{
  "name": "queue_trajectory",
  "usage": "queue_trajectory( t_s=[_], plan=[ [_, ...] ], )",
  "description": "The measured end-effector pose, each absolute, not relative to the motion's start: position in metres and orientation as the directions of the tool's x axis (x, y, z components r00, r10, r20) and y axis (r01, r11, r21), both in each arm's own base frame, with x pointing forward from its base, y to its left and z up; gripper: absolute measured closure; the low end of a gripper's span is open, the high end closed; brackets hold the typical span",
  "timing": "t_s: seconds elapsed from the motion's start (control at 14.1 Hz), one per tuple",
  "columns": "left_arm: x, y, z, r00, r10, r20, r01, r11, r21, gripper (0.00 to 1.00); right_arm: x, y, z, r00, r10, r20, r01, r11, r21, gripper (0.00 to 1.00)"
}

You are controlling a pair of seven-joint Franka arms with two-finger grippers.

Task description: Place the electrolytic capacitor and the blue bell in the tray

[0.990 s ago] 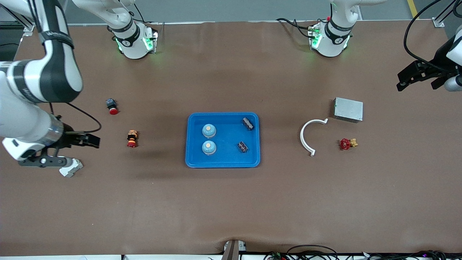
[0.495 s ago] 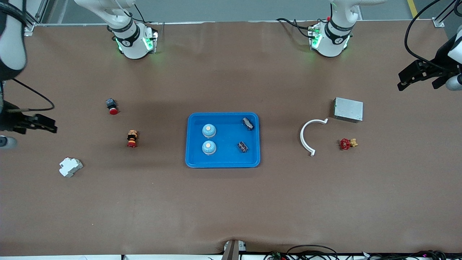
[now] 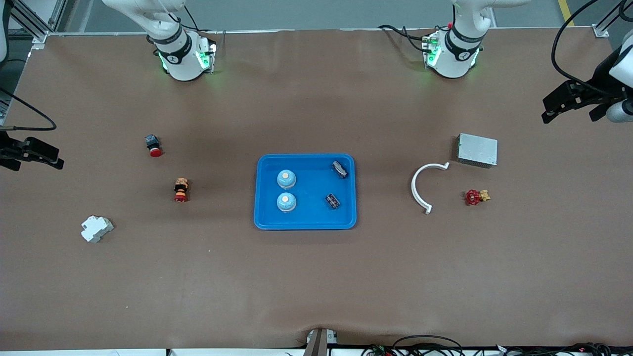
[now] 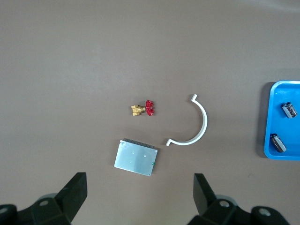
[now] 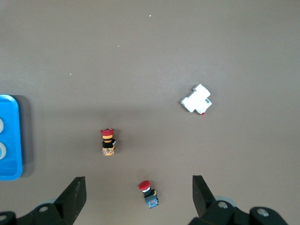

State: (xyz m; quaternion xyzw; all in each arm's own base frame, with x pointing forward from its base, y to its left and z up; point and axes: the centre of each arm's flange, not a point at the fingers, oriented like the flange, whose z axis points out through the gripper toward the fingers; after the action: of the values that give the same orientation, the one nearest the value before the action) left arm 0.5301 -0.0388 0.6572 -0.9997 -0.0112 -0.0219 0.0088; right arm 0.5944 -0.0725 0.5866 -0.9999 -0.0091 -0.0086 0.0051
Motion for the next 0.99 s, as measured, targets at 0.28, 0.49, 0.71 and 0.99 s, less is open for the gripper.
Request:
queue_trajectory(
  t_s=[0.28,0.49,0.71,0.99],
  plan=[
    [0.5304,-0.0353,0.6554,0.999,0.028,0.040,0.029,-0.999,-0.017,0.00,0.5896,-0.0782,0.5909,1.000,0.006,0.016,0.007,-1.000,-0.017,0.00],
    [0.5305,-0.0346,0.6553,0.999,0.030,0.040,0.030,-0.999,-0.017,0.00,0.5885,-0.0780,0.5864,1.000,0.001,0.007,0.001,-1.000,-0.019,0.00],
    [0.5307,-0.0362,0.6548,0.999,0.026,0.040,0.027,-0.999,-0.017,0.00,0.5869,-0.0771,0.5821,1.000,-0.022,-0.010,-0.022,-0.999,-0.023,0.00],
    [0.5312,-0.0366,0.6559,0.999,0.025,0.046,0.026,-1.000,-0.017,0.00,0.5848,-0.0758,0.5810,0.998,-0.052,-0.029,-0.052,-0.998,-0.025,0.00]
  ],
)
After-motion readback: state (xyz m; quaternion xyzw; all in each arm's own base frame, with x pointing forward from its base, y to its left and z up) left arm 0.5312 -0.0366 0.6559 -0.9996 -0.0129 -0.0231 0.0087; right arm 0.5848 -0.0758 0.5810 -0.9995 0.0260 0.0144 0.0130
